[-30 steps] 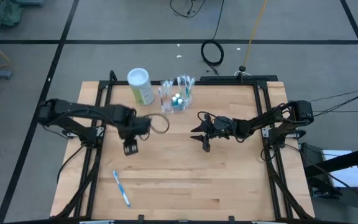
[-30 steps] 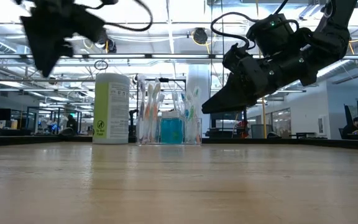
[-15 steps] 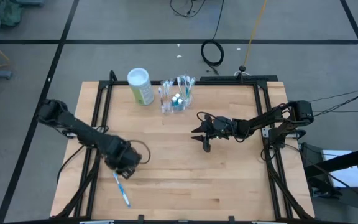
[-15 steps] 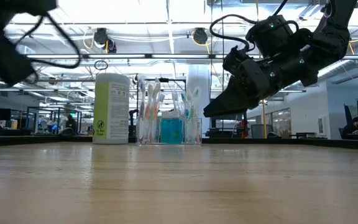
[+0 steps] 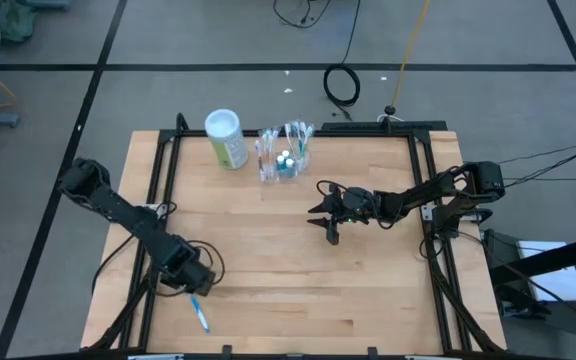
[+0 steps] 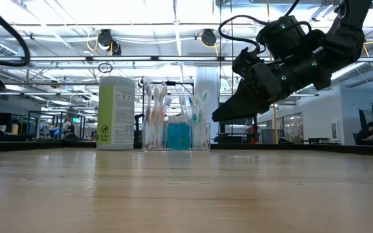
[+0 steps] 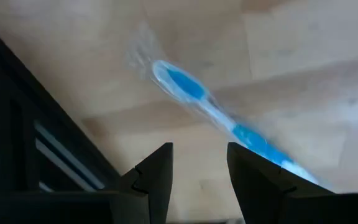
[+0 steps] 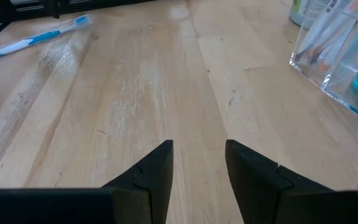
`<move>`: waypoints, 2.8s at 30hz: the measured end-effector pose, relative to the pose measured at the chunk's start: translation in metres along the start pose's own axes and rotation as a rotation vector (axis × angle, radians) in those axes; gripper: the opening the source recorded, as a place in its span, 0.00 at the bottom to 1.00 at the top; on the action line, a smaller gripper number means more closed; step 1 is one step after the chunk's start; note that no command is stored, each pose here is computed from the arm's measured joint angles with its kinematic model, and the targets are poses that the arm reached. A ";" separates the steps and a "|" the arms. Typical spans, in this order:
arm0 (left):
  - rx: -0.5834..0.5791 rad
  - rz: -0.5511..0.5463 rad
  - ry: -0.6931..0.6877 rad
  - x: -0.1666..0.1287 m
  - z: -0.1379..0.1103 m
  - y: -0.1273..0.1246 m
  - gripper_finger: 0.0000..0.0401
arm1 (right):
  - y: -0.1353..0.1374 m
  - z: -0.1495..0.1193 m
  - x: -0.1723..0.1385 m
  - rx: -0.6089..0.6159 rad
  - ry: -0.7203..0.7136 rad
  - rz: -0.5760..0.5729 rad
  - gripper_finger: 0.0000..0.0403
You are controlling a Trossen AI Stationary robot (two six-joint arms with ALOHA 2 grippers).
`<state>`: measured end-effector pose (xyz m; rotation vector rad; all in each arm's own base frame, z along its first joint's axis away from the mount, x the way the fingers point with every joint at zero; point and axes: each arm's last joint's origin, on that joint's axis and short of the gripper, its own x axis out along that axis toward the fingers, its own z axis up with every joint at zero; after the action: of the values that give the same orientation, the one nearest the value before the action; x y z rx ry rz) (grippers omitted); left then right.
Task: Pick & Place toothbrushing station
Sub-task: Put the blue toothbrush into the transparent organizer
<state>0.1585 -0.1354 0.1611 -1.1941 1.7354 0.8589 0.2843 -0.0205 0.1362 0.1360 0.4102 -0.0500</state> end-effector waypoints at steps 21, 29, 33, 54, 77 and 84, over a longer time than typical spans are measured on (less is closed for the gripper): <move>0.003 0.078 -0.141 0.026 -0.007 -0.001 0.39 | 0.000 0.000 0.000 0.000 0.000 0.000 0.35; 0.086 0.058 -0.192 0.023 0.002 -0.005 0.21 | 0.000 0.000 0.000 0.000 0.000 0.000 0.35; 0.117 0.056 -0.200 0.022 0.005 -0.006 0.09 | 0.000 0.000 0.000 0.000 0.000 0.000 0.35; 0.519 -0.155 -0.869 -0.051 0.017 -0.064 0.01 | 0.000 0.001 0.000 0.000 -0.006 0.001 0.35; 0.960 -0.415 -1.461 -0.125 0.055 -0.124 0.01 | 0.042 0.030 -0.007 -0.092 -0.353 0.239 0.35; 1.000 -0.394 -1.486 -0.129 0.060 -0.124 0.01 | 0.044 0.037 -0.001 -0.048 -0.375 0.227 0.43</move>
<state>0.3166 -0.0738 0.2447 -0.0114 0.4415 0.2905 0.3013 0.0182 0.1757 0.1223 0.0199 0.1562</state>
